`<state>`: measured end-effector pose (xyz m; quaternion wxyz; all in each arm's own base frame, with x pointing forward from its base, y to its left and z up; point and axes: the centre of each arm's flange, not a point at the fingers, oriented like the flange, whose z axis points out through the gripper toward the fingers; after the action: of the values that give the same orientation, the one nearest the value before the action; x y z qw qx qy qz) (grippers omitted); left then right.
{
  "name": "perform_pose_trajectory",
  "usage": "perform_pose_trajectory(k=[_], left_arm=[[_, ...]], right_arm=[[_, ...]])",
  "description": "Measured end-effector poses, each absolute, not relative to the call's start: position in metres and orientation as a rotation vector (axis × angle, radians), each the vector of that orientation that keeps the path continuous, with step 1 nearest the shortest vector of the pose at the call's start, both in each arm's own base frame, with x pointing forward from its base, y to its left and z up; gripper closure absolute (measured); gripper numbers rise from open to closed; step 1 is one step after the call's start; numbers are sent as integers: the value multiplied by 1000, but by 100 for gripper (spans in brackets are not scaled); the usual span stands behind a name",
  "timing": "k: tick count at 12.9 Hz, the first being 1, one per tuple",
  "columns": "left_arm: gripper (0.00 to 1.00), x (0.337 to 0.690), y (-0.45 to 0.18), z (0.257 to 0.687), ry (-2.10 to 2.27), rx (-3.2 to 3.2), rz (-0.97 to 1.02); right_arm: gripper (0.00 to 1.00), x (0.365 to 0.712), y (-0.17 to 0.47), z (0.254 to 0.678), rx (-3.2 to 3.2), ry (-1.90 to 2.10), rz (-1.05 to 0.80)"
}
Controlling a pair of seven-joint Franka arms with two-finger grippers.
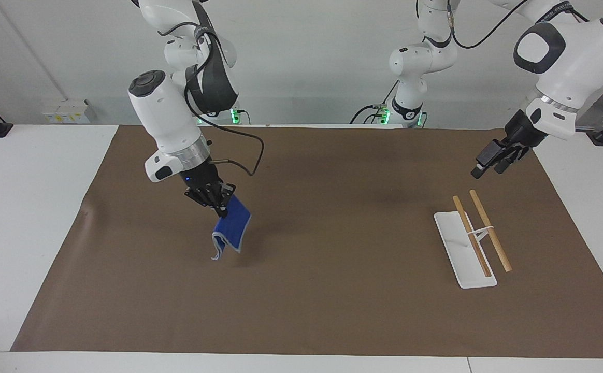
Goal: Right arm passes towel to left arm to hang
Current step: 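Lift the towel with the right gripper while the left gripper approaches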
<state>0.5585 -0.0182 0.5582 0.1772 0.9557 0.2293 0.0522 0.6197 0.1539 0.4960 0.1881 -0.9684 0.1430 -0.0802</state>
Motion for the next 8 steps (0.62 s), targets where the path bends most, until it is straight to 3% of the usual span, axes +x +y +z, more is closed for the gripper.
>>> perform_pose_trajectory(k=[8], left_arm=[[0,542,-174,515,1279,2161,125]], right_arm=[[98,608,234,525,-2223,631,-111]])
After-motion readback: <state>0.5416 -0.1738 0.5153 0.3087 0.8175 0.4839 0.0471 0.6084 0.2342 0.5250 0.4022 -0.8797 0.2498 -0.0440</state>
